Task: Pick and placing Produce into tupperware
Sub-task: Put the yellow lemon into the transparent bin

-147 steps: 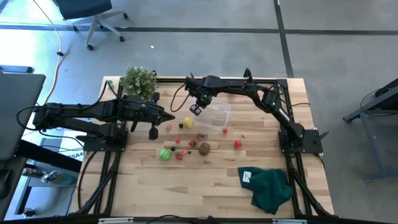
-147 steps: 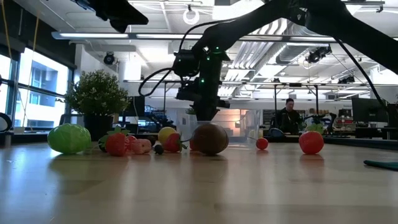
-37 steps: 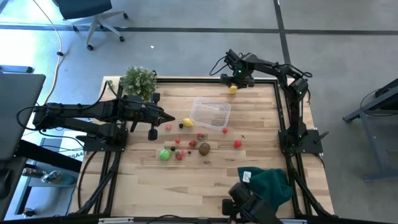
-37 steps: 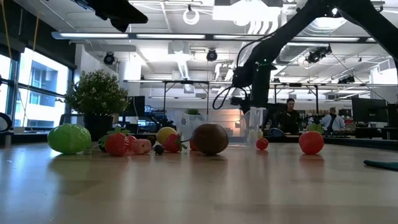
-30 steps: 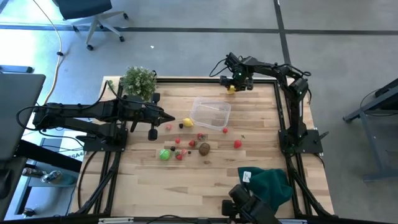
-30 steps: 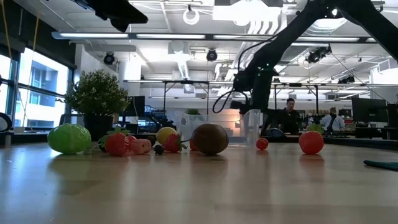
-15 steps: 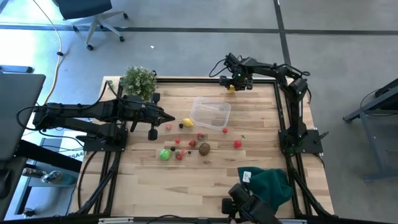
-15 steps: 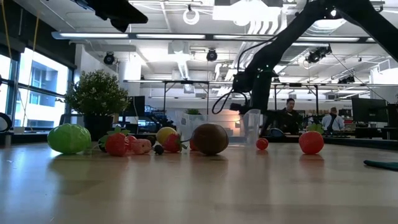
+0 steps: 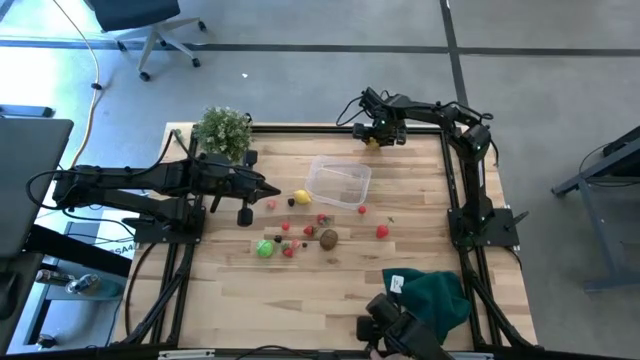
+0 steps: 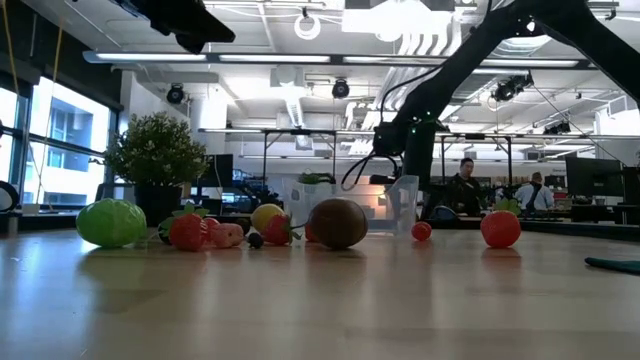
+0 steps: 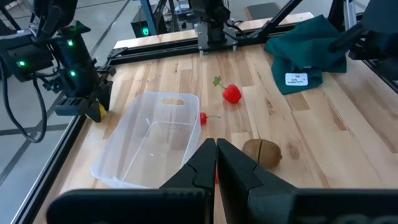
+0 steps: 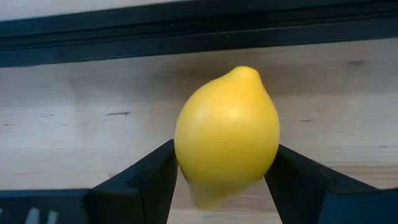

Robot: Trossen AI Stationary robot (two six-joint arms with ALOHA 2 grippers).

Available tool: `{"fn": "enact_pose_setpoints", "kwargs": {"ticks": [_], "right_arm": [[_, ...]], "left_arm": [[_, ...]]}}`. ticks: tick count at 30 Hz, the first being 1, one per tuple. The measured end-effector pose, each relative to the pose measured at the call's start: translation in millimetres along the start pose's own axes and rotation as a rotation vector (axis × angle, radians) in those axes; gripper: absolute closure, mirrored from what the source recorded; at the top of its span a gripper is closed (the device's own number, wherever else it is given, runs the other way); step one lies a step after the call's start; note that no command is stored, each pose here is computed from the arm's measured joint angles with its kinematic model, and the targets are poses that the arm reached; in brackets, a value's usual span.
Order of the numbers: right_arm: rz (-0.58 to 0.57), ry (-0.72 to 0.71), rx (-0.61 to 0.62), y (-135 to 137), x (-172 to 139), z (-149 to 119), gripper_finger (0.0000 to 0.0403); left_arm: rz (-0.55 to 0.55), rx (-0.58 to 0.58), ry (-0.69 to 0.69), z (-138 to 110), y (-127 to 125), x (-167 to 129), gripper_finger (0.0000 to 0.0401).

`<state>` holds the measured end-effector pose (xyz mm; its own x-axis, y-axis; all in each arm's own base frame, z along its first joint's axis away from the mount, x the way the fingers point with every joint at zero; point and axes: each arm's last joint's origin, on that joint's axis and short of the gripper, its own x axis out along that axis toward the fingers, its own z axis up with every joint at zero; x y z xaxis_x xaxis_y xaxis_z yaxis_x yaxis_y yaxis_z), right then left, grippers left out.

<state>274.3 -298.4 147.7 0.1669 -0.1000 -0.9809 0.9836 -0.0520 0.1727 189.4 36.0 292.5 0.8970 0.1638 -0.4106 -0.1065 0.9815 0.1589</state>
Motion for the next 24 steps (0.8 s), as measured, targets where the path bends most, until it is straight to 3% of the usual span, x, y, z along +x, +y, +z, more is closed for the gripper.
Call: {"fn": "enact_pose_setpoints", "kwargs": {"ticks": [24], "right_arm": [[-0.019,-0.099,0.038,-1.9,-0.7,9.4,0.0187]], "left_arm": [[-0.002,-0.004,0.013,-1.3,-0.2,0.0,0.0396]]}}
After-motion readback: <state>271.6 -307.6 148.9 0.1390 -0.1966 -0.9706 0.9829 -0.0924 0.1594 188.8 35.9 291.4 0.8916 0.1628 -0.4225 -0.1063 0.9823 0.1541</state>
